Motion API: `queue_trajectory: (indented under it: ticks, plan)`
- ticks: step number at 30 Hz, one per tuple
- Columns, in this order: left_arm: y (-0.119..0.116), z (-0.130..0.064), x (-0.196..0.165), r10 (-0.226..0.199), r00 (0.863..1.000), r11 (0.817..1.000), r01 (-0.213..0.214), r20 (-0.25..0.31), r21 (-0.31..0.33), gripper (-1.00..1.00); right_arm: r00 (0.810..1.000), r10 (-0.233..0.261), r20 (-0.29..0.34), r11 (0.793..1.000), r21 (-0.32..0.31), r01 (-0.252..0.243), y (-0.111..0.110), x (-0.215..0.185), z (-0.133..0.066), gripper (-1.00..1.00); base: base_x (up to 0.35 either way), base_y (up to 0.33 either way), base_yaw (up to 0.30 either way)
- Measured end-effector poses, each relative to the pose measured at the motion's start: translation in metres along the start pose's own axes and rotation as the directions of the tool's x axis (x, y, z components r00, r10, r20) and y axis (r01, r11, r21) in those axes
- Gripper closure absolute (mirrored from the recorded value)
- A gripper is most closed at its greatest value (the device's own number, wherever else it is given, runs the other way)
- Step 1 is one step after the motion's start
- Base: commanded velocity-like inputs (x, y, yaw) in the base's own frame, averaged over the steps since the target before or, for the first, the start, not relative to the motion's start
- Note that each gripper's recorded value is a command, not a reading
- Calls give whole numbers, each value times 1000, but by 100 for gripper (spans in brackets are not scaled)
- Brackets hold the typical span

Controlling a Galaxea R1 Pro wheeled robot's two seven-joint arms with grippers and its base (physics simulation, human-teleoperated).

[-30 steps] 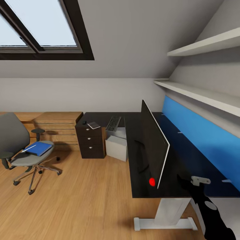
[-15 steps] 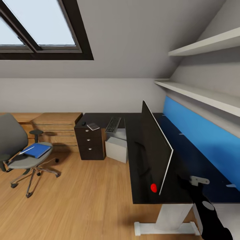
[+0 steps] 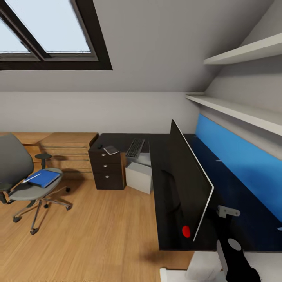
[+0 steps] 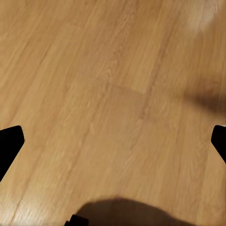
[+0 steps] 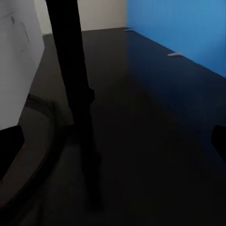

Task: In the bedroom, organize the workspace by keeping the computer under the desk, ensuring the monitor is on the desk, placing the keyboard on the desk next to the monitor, placing the mouse on the desk next to the keyboard, moving the folder from the swivel chair onto the desk next to the mouse, stacking the notebook on top of the folder with the pen on top of the notebook, and positioning the swivel chair next to the desk.

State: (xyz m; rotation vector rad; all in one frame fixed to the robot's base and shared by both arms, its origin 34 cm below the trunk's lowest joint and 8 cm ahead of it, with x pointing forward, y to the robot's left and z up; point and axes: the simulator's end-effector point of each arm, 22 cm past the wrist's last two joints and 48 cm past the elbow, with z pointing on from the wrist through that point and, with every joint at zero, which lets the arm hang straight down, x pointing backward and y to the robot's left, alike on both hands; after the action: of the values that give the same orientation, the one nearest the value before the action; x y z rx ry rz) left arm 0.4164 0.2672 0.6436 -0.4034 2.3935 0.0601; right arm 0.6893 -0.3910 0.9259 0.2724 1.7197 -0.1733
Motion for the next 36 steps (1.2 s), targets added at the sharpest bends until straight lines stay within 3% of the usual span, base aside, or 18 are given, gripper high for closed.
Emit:
queue_trajectory:
  ticks: [36]
  plan:
    - [3,0,12,3,1000,1000,-3,-27,-7,-100,999,2,-33,1000,-2,-2,4,20,0,-100,1,0,158]
